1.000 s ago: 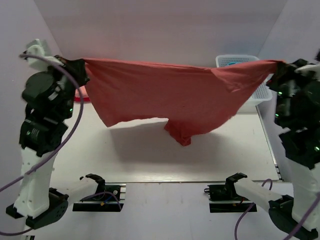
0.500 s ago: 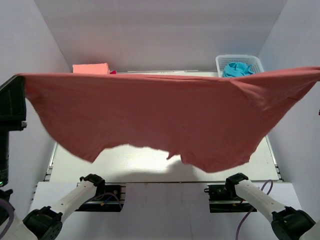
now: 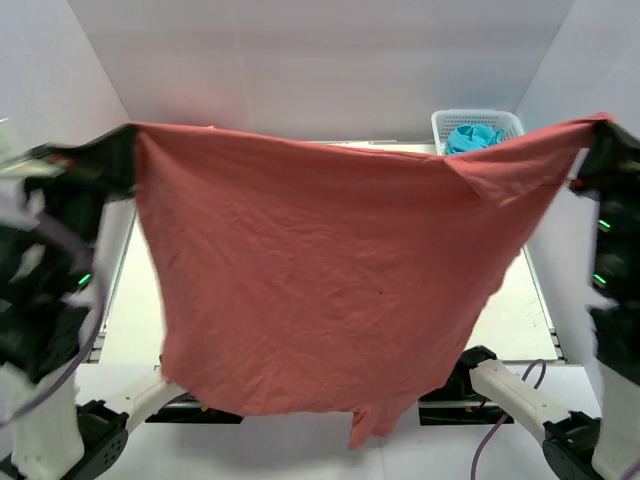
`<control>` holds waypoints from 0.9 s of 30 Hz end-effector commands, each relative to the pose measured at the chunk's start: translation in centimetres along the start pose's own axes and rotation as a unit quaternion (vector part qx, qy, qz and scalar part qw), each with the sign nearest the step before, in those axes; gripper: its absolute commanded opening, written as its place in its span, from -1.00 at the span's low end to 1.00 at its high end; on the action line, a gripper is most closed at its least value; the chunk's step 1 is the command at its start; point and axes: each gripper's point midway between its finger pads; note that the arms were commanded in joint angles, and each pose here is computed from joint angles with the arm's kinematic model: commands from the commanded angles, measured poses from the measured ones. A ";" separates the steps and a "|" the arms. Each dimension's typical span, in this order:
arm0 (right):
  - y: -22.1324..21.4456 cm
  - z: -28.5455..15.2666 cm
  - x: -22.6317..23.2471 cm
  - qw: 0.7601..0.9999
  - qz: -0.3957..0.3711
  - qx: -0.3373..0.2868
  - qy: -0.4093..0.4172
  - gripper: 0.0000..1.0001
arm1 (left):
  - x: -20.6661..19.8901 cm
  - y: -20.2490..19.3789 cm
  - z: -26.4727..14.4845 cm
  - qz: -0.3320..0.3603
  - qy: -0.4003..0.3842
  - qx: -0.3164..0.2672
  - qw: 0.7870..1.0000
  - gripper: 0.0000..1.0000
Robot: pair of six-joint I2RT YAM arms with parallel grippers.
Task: Fold and stack the t-shirts
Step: Flatten out the tshirt
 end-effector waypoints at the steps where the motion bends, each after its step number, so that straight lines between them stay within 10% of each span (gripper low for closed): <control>1: -3.9 3.1 -0.6 0.996 -0.033 0.025 -0.076 -1.00 | 3.9 -5.3 3.6 0.005 0.082 0.036 0.996 -1.00; 14: -25.0 6.6 4.3 0.970 -0.076 0.210 -0.094 -1.00 | 19.3 -26.4 8.6 0.067 0.325 0.181 0.926 -1.00; 27: -38.2 13.6 7.0 0.933 -0.136 0.312 -0.113 -1.00 | 30.0 -36.9 18.3 0.137 0.420 0.218 0.870 -1.00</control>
Point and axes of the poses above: each gripper's point midway between its finger pads, its own z axis out along the fingers, its own x axis along the line the jaws close on, y = z × x, and after that the axes turned 9 degrees about -z, right-handed
